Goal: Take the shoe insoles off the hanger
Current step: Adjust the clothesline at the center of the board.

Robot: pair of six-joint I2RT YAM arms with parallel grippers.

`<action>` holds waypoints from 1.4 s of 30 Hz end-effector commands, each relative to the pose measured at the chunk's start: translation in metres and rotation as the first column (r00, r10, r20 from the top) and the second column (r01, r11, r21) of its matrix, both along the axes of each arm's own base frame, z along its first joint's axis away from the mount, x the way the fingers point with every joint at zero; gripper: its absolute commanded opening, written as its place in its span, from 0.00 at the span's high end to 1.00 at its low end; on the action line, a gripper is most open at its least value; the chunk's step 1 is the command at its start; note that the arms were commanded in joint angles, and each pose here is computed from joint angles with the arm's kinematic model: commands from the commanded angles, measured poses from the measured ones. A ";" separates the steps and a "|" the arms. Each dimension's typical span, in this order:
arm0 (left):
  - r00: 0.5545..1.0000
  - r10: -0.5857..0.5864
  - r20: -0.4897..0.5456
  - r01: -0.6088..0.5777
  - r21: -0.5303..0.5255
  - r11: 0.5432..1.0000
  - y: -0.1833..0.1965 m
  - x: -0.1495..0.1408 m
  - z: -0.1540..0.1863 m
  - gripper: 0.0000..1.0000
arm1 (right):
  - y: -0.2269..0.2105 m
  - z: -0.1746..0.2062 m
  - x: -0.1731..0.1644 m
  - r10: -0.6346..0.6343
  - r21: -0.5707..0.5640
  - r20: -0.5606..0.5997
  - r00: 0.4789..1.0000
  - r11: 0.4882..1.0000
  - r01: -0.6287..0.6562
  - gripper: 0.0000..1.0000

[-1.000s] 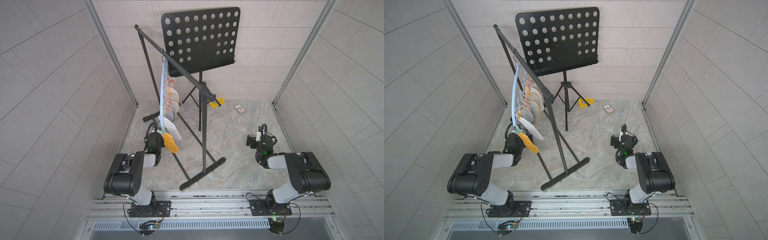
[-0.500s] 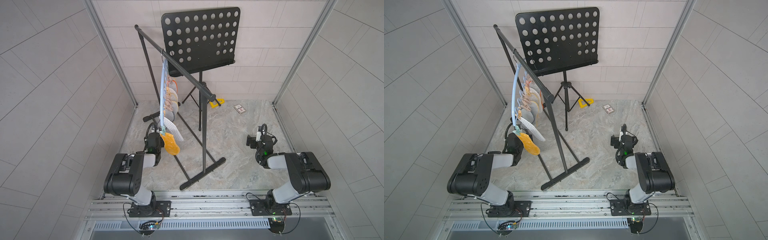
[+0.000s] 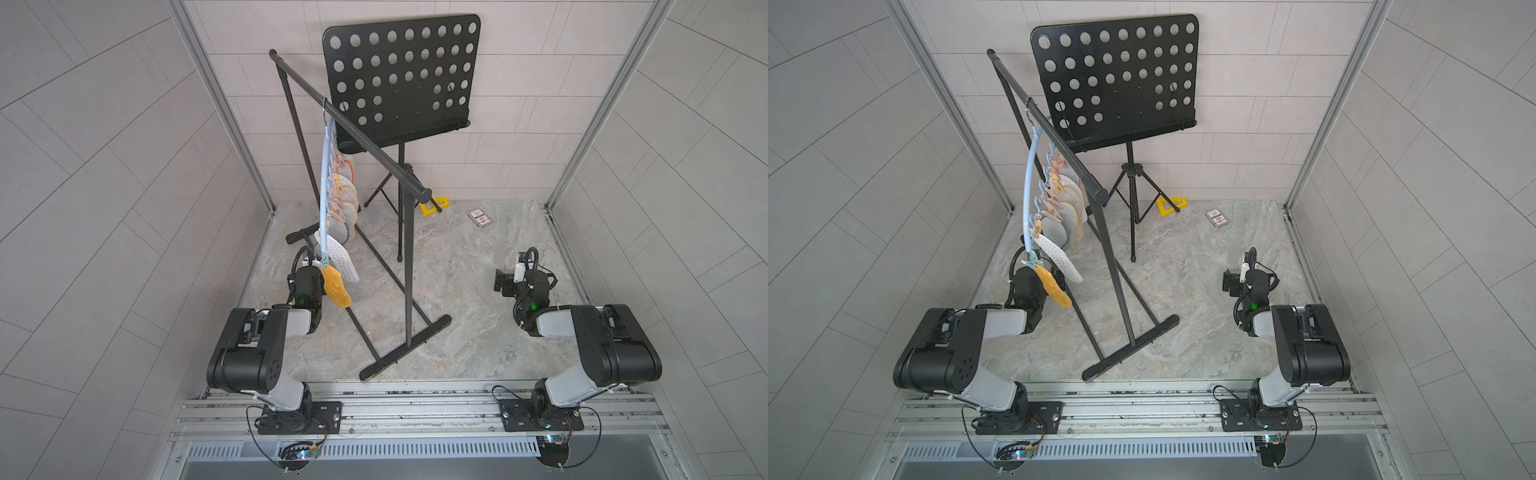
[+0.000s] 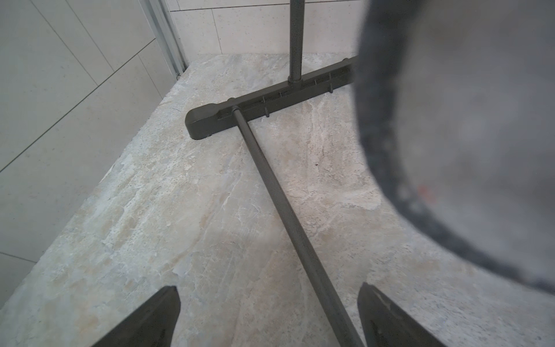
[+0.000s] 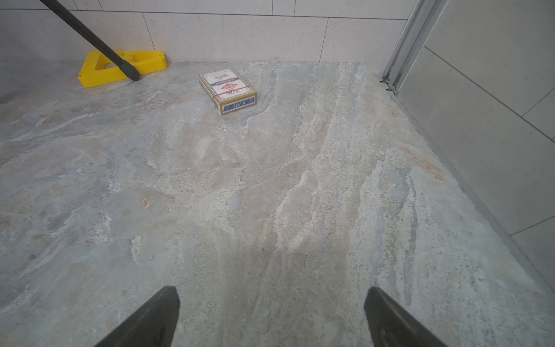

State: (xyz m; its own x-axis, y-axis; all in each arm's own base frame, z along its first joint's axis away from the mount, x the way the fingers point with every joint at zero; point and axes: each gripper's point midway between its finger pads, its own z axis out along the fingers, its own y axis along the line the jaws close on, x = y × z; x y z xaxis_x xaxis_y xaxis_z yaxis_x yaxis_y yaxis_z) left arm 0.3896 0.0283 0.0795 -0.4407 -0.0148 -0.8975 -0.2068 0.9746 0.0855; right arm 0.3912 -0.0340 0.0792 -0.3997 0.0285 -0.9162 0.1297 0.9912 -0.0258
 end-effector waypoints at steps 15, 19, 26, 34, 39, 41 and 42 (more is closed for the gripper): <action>0.920 0.385 -0.074 -0.392 -0.157 0.906 0.046 -0.130 0.099 0.00 | 0.031 0.102 -0.033 -0.055 0.244 -0.191 0.980 0.964 0.102 0.00; 0.914 0.377 -0.153 -0.405 -0.283 0.869 0.034 -0.168 0.094 0.00 | 0.071 0.122 -0.068 0.082 0.301 -0.200 0.976 0.953 -0.019 0.03; 0.969 0.184 -0.164 -0.237 -0.427 0.873 -0.007 -0.183 0.134 0.04 | 0.139 0.158 -0.148 0.352 0.434 -0.175 0.919 0.866 -0.249 0.16; 0.989 0.092 -0.113 -0.131 -0.423 0.897 -0.016 -0.205 0.158 0.06 | 0.198 0.224 -0.202 0.651 0.422 -0.013 0.759 0.692 -0.586 0.21; 0.998 0.050 -0.030 -0.058 -0.428 0.902 -0.021 -0.211 0.168 0.08 | 0.242 0.264 -0.214 0.758 0.315 0.054 0.650 0.605 -0.731 0.20; 1.000 0.022 0.016 -0.013 -0.435 0.900 -0.025 -0.214 0.172 0.08 | 0.260 0.275 -0.216 0.785 0.272 0.049 0.617 0.584 -0.765 0.19; 0.999 0.012 0.047 0.010 -0.437 0.899 -0.026 -0.215 0.176 0.08 | 0.270 0.278 -0.217 0.795 0.261 0.043 0.606 0.576 -0.775 0.19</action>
State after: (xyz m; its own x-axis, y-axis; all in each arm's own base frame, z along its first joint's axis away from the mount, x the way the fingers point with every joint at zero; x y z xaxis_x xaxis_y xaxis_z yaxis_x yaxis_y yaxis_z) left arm 0.1775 0.0086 0.2542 -0.4057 -0.4365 -0.8030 -0.2587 0.8975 -0.3571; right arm 0.1697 0.2254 0.3467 -0.4877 -0.0858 -0.8688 -0.6783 0.6637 0.3152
